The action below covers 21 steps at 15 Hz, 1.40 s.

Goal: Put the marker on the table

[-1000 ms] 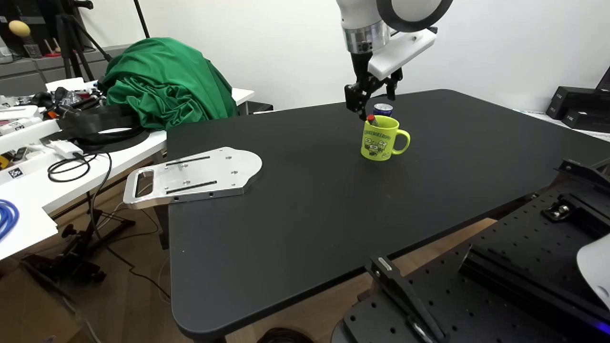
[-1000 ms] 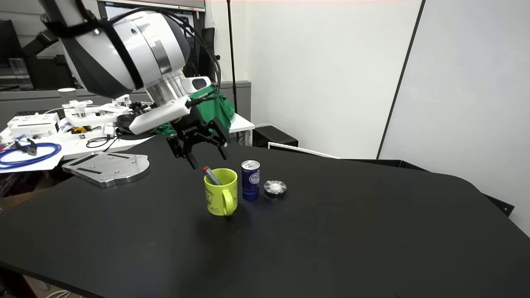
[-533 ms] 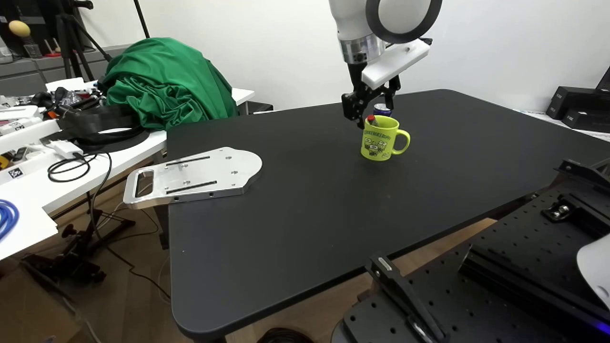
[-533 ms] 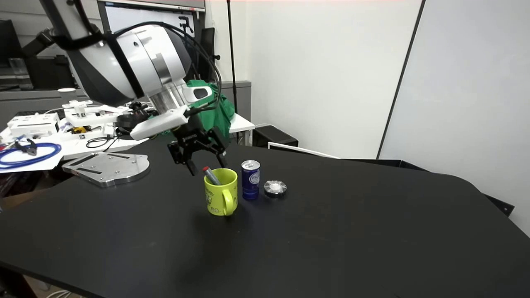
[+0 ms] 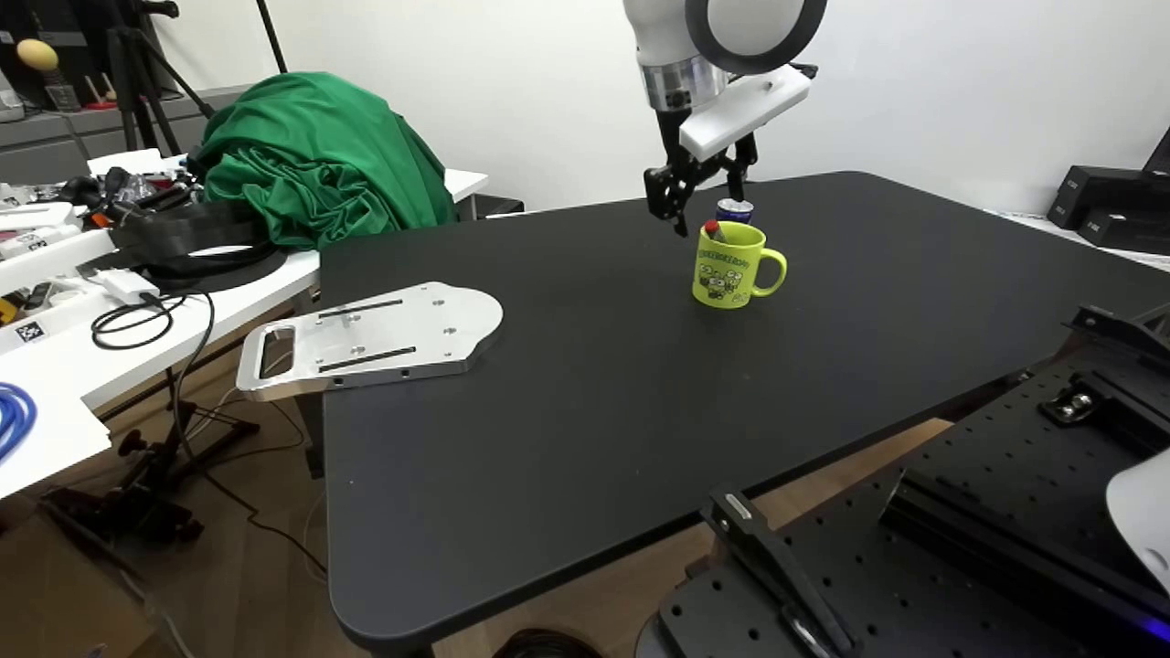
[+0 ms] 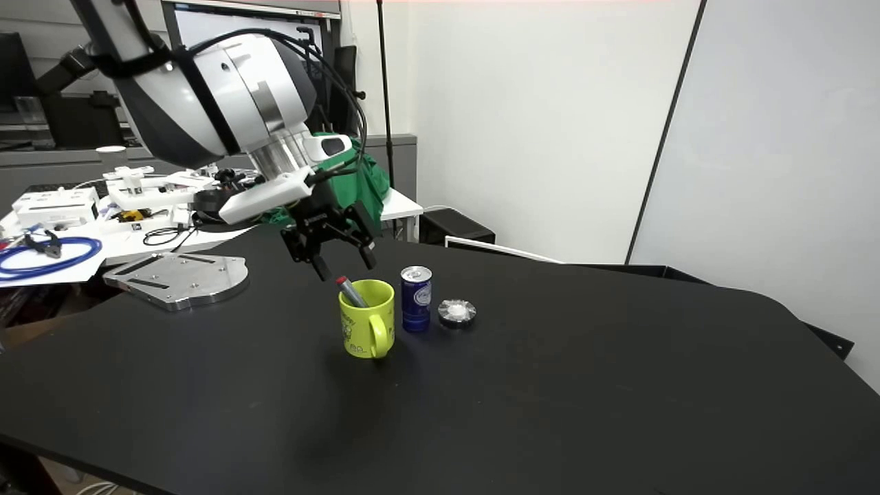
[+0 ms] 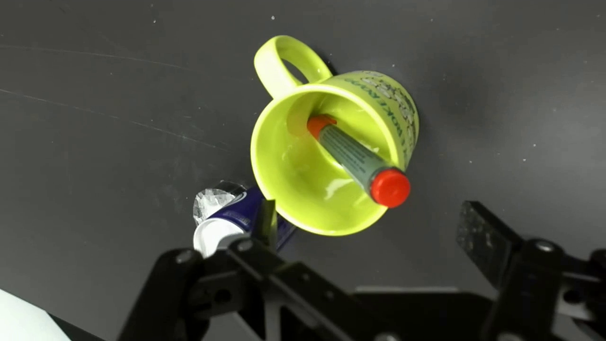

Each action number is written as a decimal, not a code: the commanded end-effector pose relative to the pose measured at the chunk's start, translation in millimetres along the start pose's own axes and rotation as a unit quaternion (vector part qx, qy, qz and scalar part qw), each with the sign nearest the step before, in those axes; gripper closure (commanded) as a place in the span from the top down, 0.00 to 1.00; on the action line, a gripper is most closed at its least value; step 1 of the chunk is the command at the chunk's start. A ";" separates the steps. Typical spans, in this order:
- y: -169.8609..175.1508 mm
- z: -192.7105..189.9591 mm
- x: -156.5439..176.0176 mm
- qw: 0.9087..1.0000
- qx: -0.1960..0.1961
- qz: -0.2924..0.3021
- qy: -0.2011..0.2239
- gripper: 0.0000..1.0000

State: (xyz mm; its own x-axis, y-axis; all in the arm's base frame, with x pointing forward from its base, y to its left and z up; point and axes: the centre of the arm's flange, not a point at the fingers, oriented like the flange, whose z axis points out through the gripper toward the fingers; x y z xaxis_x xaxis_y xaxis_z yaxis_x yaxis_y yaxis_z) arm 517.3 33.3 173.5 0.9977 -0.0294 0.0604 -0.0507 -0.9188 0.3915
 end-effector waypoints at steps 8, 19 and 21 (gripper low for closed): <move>-2.8 -4.3 4.7 0.999 0.010 0.020 -0.023 0.77; 1.6 -5.2 3.0 0.998 0.018 0.042 -0.042 0.50; 0.6 -5.2 3.9 0.998 0.018 0.044 -0.043 0.36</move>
State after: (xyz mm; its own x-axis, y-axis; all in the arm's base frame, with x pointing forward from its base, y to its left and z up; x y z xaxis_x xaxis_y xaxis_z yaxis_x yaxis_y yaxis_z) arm 515.9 34.2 173.2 0.9914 -0.1301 0.0125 -0.1261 -0.9270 0.3533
